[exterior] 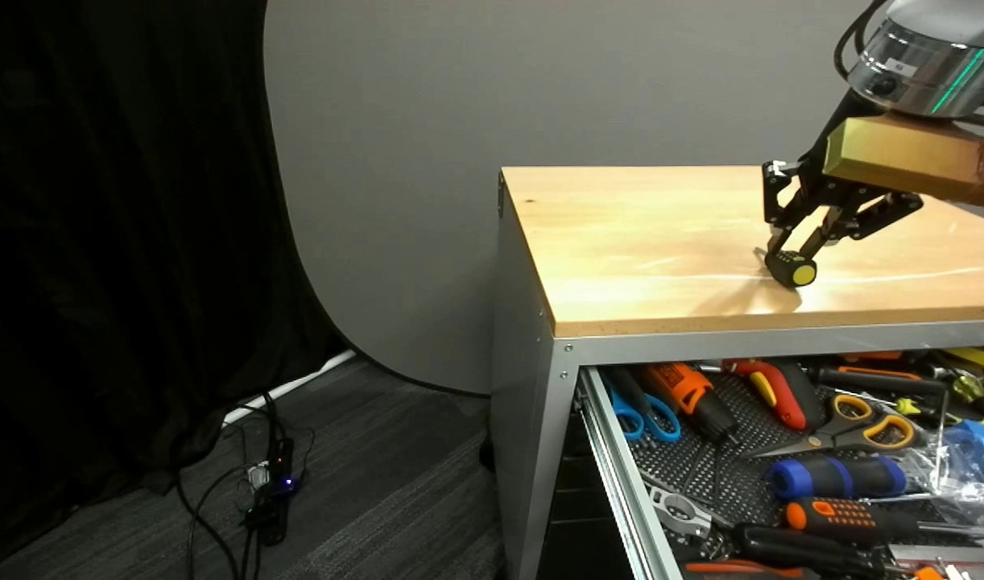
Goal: Put the screwdriver in the drawer and close it
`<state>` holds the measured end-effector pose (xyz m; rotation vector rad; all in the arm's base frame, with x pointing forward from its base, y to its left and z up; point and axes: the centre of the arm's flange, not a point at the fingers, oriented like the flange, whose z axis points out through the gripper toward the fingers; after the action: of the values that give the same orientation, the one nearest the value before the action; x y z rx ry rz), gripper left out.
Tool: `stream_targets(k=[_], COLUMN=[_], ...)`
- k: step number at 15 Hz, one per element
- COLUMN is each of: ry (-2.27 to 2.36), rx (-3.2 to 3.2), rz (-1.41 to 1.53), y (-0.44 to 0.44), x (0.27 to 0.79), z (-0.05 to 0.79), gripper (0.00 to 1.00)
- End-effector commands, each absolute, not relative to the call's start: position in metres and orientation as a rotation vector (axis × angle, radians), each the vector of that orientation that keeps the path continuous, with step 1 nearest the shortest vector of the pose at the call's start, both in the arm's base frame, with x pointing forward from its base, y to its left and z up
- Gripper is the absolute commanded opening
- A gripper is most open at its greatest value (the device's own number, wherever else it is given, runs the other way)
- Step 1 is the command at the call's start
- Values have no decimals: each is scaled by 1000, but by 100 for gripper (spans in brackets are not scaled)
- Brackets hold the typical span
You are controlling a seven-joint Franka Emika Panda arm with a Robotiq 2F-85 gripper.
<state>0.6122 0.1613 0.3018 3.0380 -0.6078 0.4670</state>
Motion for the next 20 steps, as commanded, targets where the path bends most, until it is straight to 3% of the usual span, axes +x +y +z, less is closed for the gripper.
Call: stream_targets(k=[1,10,12,13,14,15,17,20], ry=[-681,-633,-619,-608,-598,-627,-583,-486], rx=[3044,3106,3105,3112,3122,3116,3141,3134], rz=[378,-6,-111,-146,-156,-166,-258,-569], y=[126,60,51,49,48,48,45,28], x=[580,471,453,448,447,446,441,423], z=[277,285,269,261,253,247,243,242], gripper=[16,14,4,16,13,40,47,70])
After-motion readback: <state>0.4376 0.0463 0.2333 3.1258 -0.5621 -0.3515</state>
